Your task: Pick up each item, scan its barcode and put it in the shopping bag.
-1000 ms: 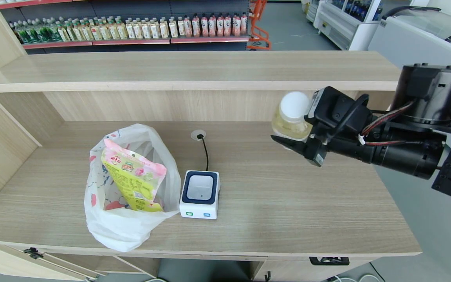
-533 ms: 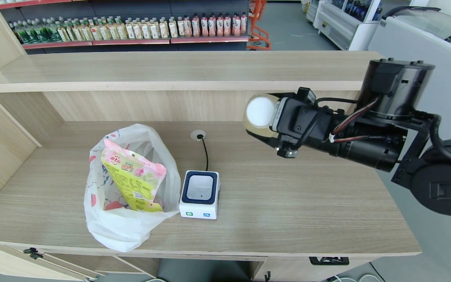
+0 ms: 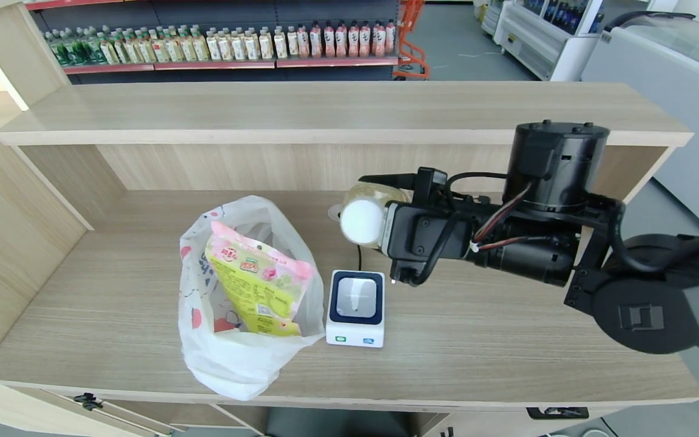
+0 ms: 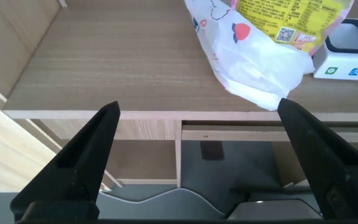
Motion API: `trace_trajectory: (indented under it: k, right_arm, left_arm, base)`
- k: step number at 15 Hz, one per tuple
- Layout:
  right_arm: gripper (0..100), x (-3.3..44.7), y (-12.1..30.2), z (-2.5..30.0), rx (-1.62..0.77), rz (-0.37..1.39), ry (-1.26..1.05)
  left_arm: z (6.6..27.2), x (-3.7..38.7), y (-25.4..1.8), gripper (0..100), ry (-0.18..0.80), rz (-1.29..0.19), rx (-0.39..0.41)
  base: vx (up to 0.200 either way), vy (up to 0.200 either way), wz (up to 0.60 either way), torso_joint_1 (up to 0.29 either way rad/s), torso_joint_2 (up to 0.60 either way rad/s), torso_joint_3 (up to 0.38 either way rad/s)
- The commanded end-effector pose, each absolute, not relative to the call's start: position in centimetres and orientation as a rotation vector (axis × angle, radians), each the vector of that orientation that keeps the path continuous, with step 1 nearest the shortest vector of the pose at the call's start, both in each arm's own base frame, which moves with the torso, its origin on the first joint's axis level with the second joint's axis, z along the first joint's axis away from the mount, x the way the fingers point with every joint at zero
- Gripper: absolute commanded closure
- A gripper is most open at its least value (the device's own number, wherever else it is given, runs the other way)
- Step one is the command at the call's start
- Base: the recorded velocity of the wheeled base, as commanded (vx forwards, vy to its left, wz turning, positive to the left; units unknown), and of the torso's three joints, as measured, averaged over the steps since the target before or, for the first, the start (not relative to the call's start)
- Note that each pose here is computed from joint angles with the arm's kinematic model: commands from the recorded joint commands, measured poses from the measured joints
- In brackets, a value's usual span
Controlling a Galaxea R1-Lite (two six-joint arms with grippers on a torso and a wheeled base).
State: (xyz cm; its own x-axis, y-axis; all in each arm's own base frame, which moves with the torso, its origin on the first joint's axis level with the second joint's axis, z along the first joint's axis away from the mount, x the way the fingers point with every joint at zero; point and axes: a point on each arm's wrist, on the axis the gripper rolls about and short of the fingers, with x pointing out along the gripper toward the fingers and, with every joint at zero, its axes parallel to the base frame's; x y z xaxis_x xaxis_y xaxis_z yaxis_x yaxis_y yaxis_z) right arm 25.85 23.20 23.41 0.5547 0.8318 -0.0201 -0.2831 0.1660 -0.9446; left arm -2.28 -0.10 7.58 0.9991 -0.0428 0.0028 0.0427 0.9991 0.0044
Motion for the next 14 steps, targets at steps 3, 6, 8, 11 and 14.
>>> trace_trajectory:
  k: [3, 6, 8, 11, 14]
  right_arm:
    - [100, 26.0, 23.3, 19.4, -1.163, 0.903, -0.533]
    - [100, 26.0, 23.1, 16.5, -1.163, 0.909, -0.524]
    - [100, 26.5, 22.8, 15.0, -1.173, 0.919, -0.485]
    - [100, 27.0, 23.2, 13.9, -1.168, 0.928, -0.497]
    - [100, 27.6, 23.5, 13.1, -1.164, 0.929, -0.504]
  left_arm:
    - [7.6, -2.3, -0.1, 0, -0.002, -0.043, 0.006]
    - [7.6, -2.3, -0.1, 0, -0.002, -0.043, 0.008]
    - [7.6, -2.3, -0.1, 0, -0.002, -0.043, 0.006]
    - [7.6, -2.3, -0.1, 0, -0.002, -0.043, 0.008]
    - [7.6, -2.3, -0.1, 0, -0.002, -0.043, 0.006]
  base:
    - [0.0, 0.133, 0.0, 0.006, 0.0, 0.0]
    - [0.0, 0.0, 0.0, 0.0, 0.0, 0.0]
    - [0.0, 0.0, 0.0, 0.0, 0.0, 0.0]
    - [0.0, 0.0, 0.0, 0.0, 0.0, 0.0]
    - [0.0, 0.0, 0.0, 0.0, 0.0, 0.0]
